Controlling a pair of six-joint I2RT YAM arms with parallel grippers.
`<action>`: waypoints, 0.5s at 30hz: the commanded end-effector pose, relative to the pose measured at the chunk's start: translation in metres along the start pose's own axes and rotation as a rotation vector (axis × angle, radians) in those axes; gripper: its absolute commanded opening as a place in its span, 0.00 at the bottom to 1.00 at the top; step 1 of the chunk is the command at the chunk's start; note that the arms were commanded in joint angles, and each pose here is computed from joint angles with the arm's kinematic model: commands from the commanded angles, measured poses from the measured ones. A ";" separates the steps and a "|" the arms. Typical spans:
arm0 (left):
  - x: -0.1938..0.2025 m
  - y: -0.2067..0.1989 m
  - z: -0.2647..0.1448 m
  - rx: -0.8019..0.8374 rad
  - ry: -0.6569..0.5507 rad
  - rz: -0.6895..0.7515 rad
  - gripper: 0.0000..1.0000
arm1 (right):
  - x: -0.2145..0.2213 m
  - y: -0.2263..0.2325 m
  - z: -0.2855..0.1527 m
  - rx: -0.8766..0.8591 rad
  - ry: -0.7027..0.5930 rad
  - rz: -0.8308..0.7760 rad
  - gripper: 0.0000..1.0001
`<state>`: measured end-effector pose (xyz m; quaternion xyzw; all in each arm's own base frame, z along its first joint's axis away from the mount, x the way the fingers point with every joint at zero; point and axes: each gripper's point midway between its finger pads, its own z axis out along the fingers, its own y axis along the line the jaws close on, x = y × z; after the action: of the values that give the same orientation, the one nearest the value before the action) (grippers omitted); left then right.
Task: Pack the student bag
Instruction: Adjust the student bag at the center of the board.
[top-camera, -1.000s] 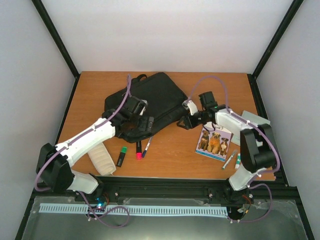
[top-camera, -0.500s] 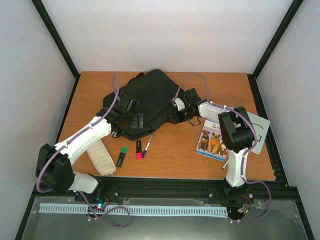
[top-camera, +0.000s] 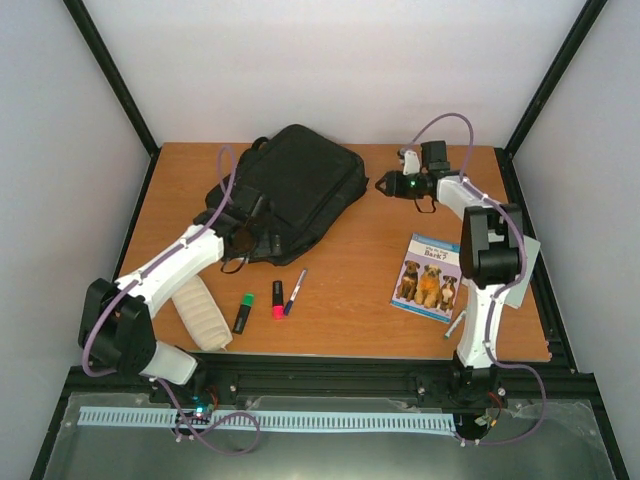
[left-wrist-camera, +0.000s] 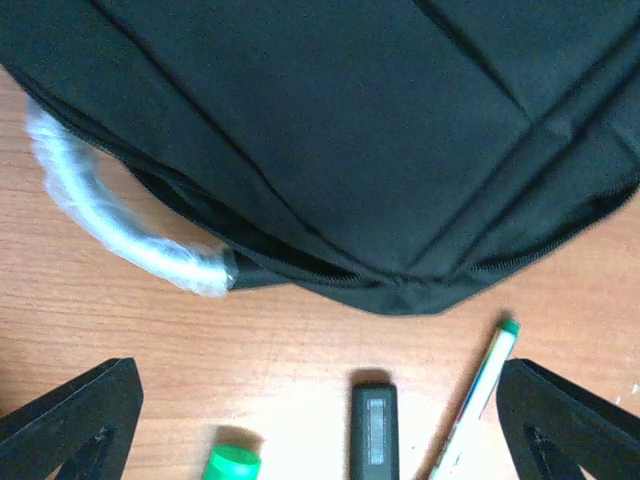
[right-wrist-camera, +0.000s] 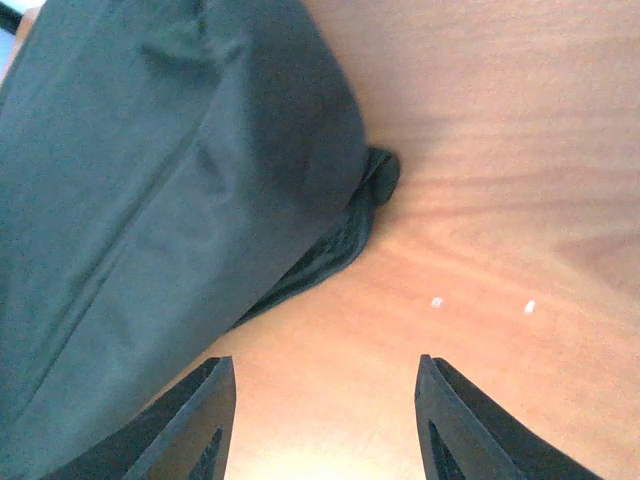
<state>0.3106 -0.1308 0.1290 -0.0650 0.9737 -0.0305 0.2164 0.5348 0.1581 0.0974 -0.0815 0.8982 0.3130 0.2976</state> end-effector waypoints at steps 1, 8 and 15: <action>-0.040 0.023 -0.010 0.023 -0.116 -0.200 1.00 | 0.005 0.052 -0.043 -0.096 0.001 -0.055 0.51; -0.073 0.084 0.021 0.050 -0.123 -0.584 1.00 | 0.054 0.105 -0.114 -0.198 0.002 -0.200 0.56; -0.077 0.082 0.081 0.163 -0.032 -0.706 1.00 | 0.104 0.136 -0.166 -0.235 -0.010 -0.418 0.59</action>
<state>0.3795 -0.0215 0.0960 -0.3675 0.8963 -0.1117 0.2215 0.3602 0.1671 0.2152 -0.2391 0.8345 0.3497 0.3524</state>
